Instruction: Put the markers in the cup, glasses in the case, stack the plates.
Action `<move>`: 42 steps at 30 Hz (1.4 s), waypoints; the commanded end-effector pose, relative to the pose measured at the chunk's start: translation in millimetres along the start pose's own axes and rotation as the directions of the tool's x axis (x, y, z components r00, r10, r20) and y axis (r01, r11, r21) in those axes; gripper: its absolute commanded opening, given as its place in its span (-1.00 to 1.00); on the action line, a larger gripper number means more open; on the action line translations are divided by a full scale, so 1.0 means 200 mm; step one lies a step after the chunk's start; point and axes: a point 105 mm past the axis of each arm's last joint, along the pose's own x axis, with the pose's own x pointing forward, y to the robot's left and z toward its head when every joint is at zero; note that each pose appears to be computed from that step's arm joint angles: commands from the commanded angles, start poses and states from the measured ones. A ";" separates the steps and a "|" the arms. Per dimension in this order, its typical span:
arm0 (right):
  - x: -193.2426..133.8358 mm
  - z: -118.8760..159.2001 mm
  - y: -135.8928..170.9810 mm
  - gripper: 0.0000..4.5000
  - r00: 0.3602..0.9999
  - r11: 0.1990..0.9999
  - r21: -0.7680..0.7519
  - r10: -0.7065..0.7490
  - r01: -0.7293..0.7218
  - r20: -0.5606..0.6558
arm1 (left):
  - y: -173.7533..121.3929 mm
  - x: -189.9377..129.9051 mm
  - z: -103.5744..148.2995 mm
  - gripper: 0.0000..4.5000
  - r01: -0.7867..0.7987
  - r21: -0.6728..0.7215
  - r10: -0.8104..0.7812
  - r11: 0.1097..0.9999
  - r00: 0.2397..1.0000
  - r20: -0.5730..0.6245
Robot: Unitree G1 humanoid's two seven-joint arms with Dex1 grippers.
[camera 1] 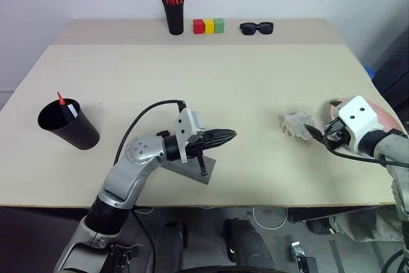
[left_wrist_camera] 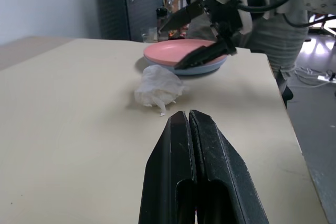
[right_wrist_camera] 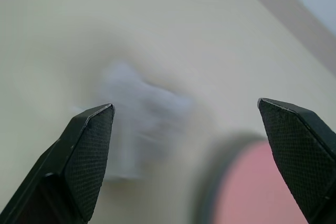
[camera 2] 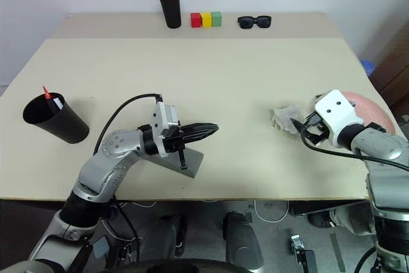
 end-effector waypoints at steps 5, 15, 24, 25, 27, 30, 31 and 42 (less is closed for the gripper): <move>0.16 -0.11 0.05 0.98 0.997 0.999 -0.025 -0.048 0.047 -0.064 | 0.01 0.01 0.11 -1.00 -0.009 0.046 0.007 0.999 0.999 0.046; 0.12 -0.07 -0.05 -0.98 0.988 0.988 -0.064 -0.145 0.141 -0.048 | 0.03 -0.01 0.09 -1.00 -0.036 0.040 0.034 0.999 0.999 0.039; -0.16 -0.17 -0.38 -0.98 0.876 0.896 -0.115 -0.443 0.428 -0.189 | 0.11 -0.03 0.08 -1.00 -0.108 0.028 0.107 0.994 0.993 0.049; -0.18 -0.21 -0.40 -0.98 0.865 0.892 -0.128 -0.451 0.432 -0.222 | 0.13 -0.04 0.08 -1.00 -0.123 0.025 0.122 0.992 0.991 0.050; -0.19 -0.26 -0.40 -0.83 0.859 0.896 -0.144 -0.444 0.420 -0.254 | 0.16 -0.05 0.08 -1.00 -0.147 0.033 0.146 0.989 0.988 0.043; -0.17 -0.27 -0.41 -0.30 0.864 0.901 -0.137 -0.433 0.410 -0.256 | 0.19 -0.08 0.07 -1.00 -0.183 0.049 0.182 0.982 0.983 0.033; -0.17 -0.25 -0.42 -0.09 0.867 0.901 -0.145 -0.432 0.408 -0.248 | 0.21 -0.10 0.07 -1.00 -0.202 0.053 0.201 0.978 0.979 0.029; 0.01 0.14 -0.25 0.81 0.980 0.991 0.044 -0.131 0.125 0.148 | 0.39 -0.48 0.05 -1.00 -0.540 0.155 0.551 0.827 0.833 -0.041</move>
